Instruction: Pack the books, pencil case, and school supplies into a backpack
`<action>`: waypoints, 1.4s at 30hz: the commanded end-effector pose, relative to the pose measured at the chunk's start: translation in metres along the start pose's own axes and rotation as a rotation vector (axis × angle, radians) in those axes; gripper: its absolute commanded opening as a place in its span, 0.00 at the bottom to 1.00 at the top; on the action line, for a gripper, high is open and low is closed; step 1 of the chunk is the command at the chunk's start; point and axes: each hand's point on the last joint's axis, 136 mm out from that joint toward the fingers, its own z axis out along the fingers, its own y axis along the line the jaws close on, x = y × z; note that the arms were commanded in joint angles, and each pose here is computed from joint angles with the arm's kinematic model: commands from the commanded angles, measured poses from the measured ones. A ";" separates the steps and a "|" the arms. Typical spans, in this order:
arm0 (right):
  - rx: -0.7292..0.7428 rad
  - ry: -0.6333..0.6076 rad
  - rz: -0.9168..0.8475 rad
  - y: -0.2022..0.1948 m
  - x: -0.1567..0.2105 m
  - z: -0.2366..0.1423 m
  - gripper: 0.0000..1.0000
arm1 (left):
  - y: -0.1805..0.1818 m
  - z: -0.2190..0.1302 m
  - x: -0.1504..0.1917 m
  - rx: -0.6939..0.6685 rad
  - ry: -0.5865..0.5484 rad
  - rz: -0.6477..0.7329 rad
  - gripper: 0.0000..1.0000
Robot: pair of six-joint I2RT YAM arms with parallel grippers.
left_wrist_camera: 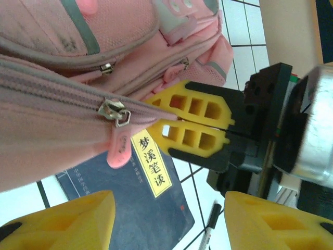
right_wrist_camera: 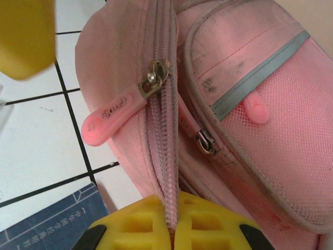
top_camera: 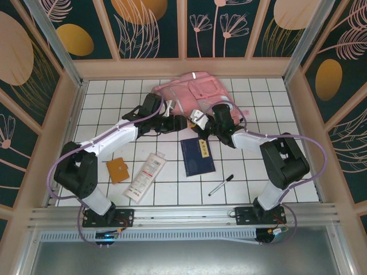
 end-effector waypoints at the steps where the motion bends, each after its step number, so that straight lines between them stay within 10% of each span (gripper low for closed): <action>1: -0.011 -0.172 -0.016 -0.004 -0.046 -0.011 0.00 | 0.012 0.013 -0.013 -0.061 -0.028 0.018 0.52; 10: -0.011 -0.181 -0.006 -0.001 -0.049 -0.009 0.00 | 0.035 0.028 -0.024 -0.148 -0.074 0.001 0.32; 14: 0.032 -0.123 -0.022 -0.008 -0.034 -0.006 0.00 | 0.017 0.021 -0.029 -0.088 -0.067 0.032 0.00; 28: 0.184 0.088 -0.168 -0.037 0.038 -0.017 0.00 | 0.114 -0.092 -0.043 -0.151 -0.170 -0.117 0.00; 32: 0.075 -0.064 -0.068 -0.020 -0.004 -0.023 0.40 | 0.096 -0.074 -0.030 -0.045 -0.096 -0.123 0.00; 42: -0.147 -0.269 -0.021 0.042 -0.087 0.007 0.59 | 0.052 -0.050 -0.013 0.047 -0.032 -0.040 0.00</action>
